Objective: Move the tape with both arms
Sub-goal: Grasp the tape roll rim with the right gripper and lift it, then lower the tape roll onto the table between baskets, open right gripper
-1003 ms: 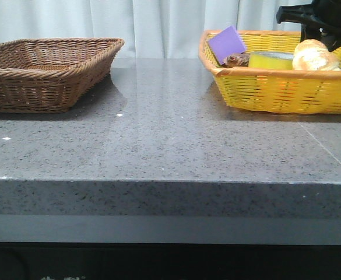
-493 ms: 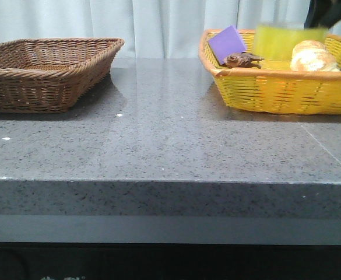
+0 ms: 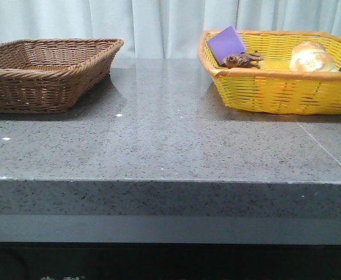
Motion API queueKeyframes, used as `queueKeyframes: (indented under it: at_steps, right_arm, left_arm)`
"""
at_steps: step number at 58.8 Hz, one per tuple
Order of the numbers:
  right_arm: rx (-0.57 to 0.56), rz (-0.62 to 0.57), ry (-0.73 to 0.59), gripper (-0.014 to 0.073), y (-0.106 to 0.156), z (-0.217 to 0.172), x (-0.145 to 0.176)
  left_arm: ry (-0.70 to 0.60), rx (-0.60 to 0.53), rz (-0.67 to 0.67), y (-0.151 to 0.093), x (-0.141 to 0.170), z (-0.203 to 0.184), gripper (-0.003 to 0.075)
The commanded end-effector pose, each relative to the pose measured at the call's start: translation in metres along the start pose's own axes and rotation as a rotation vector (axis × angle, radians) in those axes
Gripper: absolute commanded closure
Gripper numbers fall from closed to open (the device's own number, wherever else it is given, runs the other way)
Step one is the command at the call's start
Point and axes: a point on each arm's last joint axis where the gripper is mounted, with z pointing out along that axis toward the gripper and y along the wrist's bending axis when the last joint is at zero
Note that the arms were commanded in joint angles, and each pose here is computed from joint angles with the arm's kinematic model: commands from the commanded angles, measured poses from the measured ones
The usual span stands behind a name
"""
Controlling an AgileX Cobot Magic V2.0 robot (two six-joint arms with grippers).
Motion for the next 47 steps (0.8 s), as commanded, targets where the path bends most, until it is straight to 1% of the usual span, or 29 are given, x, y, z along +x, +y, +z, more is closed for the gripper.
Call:
queueKeyframes:
  at_steps: [1,11,18,24,34,42,47]
  right_arm:
    - [-0.084,-0.043,-0.14,0.053,0.031,-0.029,-0.012]
    - [-0.19,-0.11,-0.047,0.053,0.077,-0.01,0.024]
    - [-0.233,-0.145,0.022,0.053,0.098,0.004,0.052]
    - [-0.26,-0.166,0.046,0.053,0.111,0.015,0.074]
    - [-0.269,-0.182,0.093,0.053,0.119,0.034,0.106]
    - [-0.257,-0.189,0.107,0.0527,0.117,0.046,0.116]
    - [-0.253,-0.192,0.112,0.0494,0.117,0.049,0.118]
  left_arm:
    - [-0.111,0.006,-0.007,-0.001,-0.018,-0.002,0.0104]
    - [-0.111,0.006,-0.007,-0.001,-0.018,-0.002,0.0104]
    - [-0.111,0.006,-0.007,-0.001,-0.018,-0.002,0.0104]
    - [-0.111,0.006,-0.007,-0.001,-0.018,-0.002,0.0104]
    - [-0.111,0.006,-0.007,-0.001,-0.018,-0.002,0.0104]
    - [-0.111,0.006,-0.007,-0.001,-0.018,-0.002,0.0104]
    - [-0.111,0.006,-0.007,-0.001,-0.018,-0.002,0.0104]
